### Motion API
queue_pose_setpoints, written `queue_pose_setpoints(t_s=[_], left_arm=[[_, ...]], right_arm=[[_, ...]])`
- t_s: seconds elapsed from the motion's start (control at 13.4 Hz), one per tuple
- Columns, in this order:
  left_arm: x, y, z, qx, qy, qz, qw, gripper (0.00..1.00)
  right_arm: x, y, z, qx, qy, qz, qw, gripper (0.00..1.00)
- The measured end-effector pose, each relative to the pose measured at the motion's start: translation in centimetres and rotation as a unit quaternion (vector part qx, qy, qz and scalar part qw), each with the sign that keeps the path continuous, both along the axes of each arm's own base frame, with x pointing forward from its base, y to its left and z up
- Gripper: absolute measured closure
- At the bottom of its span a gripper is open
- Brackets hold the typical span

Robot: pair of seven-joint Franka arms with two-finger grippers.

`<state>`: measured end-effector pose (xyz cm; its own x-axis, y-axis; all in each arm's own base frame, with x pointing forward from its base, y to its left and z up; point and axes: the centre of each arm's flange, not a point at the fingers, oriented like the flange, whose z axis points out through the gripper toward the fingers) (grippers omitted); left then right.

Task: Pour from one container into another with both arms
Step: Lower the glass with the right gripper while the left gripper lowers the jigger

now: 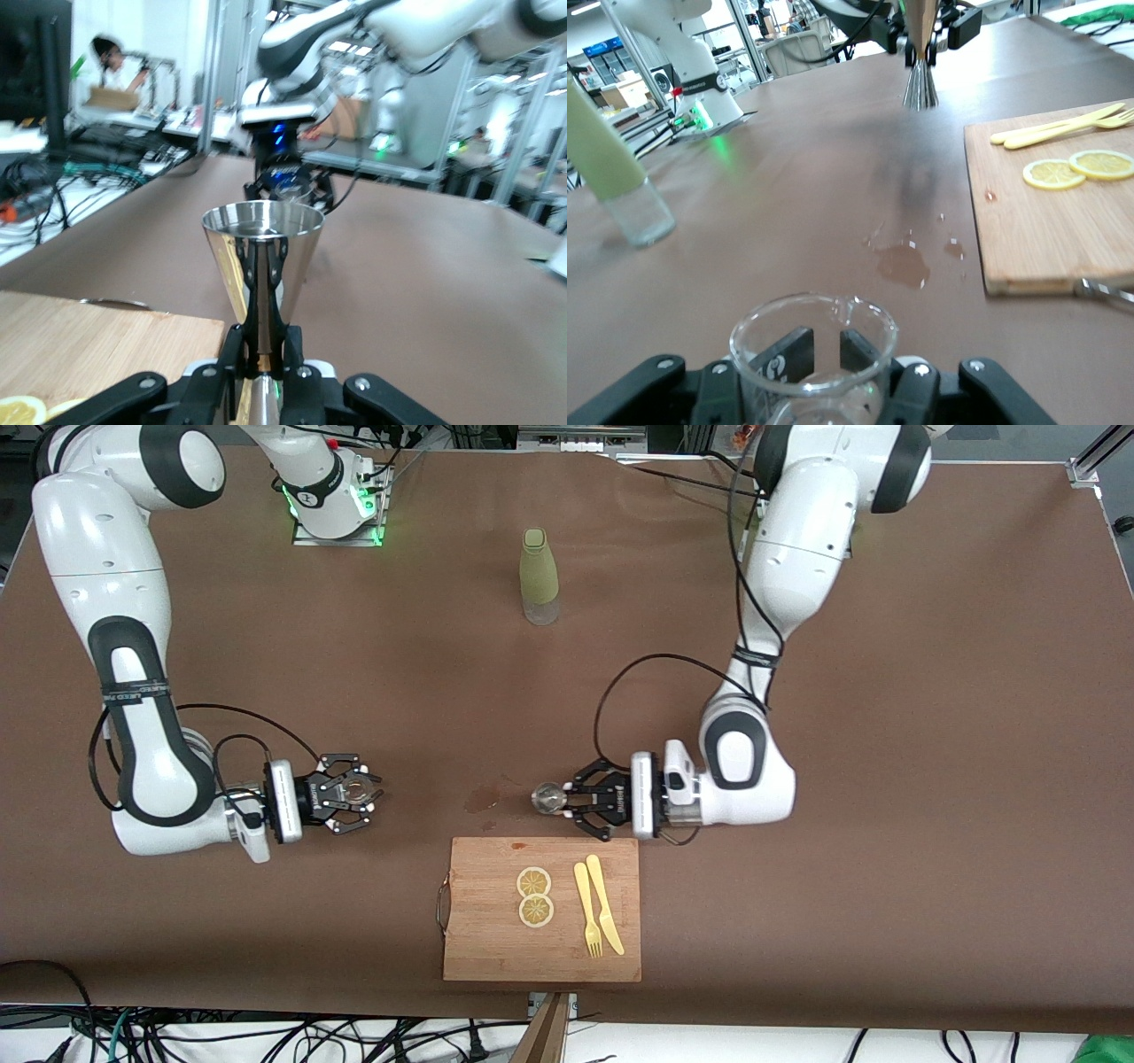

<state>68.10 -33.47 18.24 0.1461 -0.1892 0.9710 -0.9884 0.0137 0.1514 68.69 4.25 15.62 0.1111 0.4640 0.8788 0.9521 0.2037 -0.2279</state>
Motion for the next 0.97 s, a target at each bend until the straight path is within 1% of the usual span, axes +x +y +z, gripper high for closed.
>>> queue_pose_setpoints(t_s=[0.07,0.3,0.59,0.74,0.97], left_arm=[[0.1,2.0,-0.3,-0.011,-0.007,-0.018,1.0,0.79],[0.3,8.5,-1.3,-0.018,-0.025,-0.074,0.997,0.79],[-0.8,17.6,-3.0,-0.004,-0.045,-0.146,0.988,0.79],[-1.7,22.2,-3.4,-0.003,-0.056,-0.18,0.982,0.79],[-3.5,29.2,-4.2,-0.002,-0.071,-0.218,0.973,0.79]], right_arm=[[-0.6,-1.8,-1.2,0.007,-0.011,-0.001,1.0,0.76],[-1.9,-7.0,-3.9,0.022,-0.038,-0.015,0.999,0.76],[-3.0,-11.8,-5.8,0.033,-0.064,-0.033,0.997,0.76],[-3.7,-13.0,-7.2,0.049,-0.075,-0.045,0.995,0.76],[-4.3,-13.5,-8.6,0.065,-0.076,-0.057,0.993,0.75]])
